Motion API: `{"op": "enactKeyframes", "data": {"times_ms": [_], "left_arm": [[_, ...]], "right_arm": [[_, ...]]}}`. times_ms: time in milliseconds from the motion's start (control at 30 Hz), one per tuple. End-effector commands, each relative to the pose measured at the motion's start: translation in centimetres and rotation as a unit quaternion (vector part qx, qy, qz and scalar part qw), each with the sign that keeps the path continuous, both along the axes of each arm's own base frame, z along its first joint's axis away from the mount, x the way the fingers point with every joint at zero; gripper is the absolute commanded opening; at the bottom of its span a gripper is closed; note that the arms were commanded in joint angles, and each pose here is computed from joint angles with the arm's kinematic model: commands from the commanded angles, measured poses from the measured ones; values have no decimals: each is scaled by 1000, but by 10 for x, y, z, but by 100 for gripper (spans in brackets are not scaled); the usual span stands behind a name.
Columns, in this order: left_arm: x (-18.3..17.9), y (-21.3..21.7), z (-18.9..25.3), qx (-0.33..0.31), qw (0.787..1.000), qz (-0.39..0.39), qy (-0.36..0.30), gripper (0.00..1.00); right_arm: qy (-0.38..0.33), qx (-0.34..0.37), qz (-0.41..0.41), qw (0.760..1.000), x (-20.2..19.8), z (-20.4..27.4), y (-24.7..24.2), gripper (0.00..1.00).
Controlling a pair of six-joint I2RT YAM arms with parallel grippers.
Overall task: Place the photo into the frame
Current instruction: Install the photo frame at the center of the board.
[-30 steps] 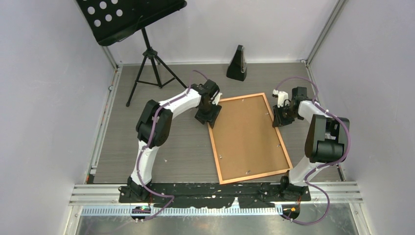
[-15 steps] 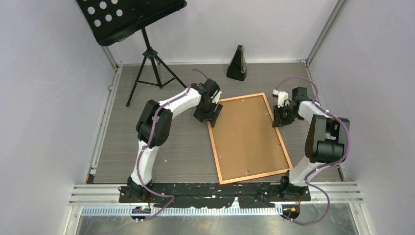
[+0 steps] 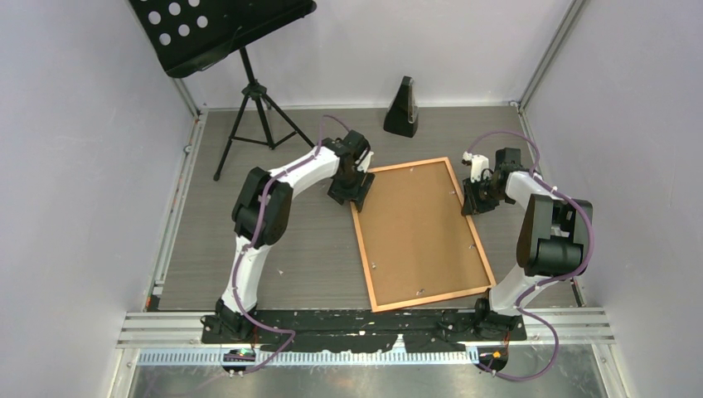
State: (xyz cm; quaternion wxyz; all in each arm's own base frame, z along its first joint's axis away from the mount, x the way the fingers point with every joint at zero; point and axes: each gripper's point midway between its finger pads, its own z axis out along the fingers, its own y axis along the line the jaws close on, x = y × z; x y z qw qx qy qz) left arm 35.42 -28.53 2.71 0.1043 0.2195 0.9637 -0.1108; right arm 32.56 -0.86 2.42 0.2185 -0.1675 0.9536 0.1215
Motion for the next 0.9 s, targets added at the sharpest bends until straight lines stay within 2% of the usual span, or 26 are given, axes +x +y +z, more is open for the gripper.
{"op": "enactKeyframes", "data": {"times_ms": [0,467,867], "left_arm": [[1,-1,0,-4,1000,2,3,62],[-1,6,-2,34,999,-16,-21,57],[-2,6,-3,35,999,-20,-23,43]], "right_arm": [[-2,18,31,999,-5,-5,12,5],[-4,21,32,999,-5,-3,13,6],[-8,11,27,1000,-3,-3,9,6]]}}
